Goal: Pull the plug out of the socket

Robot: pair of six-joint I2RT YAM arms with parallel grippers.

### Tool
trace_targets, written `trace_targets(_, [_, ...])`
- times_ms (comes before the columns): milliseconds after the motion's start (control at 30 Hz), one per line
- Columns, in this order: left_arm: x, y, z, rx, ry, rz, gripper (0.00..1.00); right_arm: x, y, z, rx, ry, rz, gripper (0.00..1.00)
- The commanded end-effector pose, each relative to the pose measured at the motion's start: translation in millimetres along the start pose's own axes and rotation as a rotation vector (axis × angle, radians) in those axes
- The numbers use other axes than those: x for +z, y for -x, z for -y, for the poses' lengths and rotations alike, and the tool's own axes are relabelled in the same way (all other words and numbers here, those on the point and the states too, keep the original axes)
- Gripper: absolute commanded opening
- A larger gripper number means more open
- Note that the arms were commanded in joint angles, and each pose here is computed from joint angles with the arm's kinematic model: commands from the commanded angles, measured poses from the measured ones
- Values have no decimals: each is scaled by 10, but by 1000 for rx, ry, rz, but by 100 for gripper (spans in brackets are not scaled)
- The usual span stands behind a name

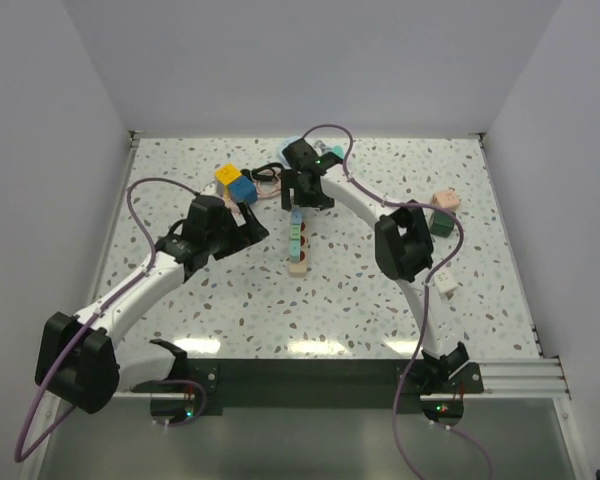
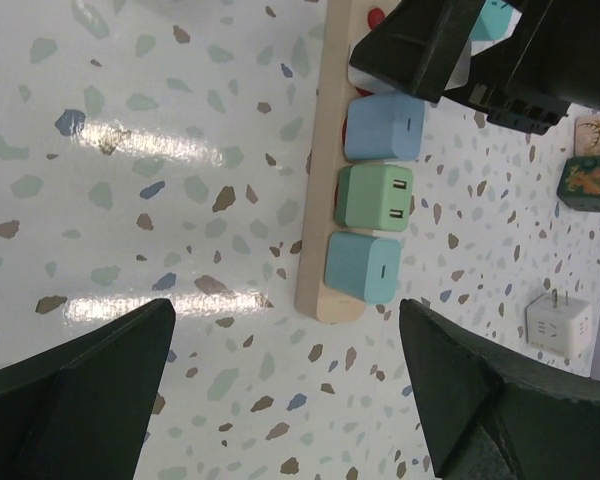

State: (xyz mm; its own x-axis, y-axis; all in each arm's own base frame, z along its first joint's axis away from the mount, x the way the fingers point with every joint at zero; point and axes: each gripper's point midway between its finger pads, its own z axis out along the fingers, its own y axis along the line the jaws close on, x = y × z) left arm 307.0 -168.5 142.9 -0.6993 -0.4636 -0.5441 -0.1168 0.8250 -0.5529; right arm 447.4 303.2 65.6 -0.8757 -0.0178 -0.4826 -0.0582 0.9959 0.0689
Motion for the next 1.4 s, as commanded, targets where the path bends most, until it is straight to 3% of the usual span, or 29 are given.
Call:
trace_targets(0, [25,41,86,-3,-59,26,100,-19,213,-119,35,43,60,92])
trace_targets(67, [76,-9,33,1,-48,16,100,18,193,-143,37,52,51,90])
trace_targets(167, [141,-74,-1,6,-47,-5,100,15,186,-233,28,103,37,75])
trace_targets(200, [155,-92,-4,7,-51,-10,100,12,151,-244,27,113,24,61])
trace_targets(300, [228,-154,-30,16,-57,-27,100,-112,129,-271,30,157,32,37])
trace_targets(333, [255,-163,-24,21,-67,-28,100,-148,158,-292,31,175,49,19])
trace_targets(367, [295,-189,-30,26,-70,-39,100,-280,188,-322,31,214,57,9])
trace_targets(433, [339,-231,-26,31,-84,-52,100,-300,117,-299,9,243,40,0])
trace_targets(567, [497,-188,98,50,-152,-36,100,-451,127,-163,54,363,17,0])
trace_targets(700, [672,-274,241,52,-235,-89,100,-556,-37,-261,116,619,-90,0])
trace_targets(833, [805,-265,398,59,-325,-86,98,-600,-115,-353,115,738,-135,0])
trace_targets(1100, [1031,-300,447,74,-348,-108,91,-594,-217,-316,181,783,-172,0])
trace_targets(1367, [1209,-437,305,114,-303,-142,76,-690,-173,-357,167,824,-176,0])
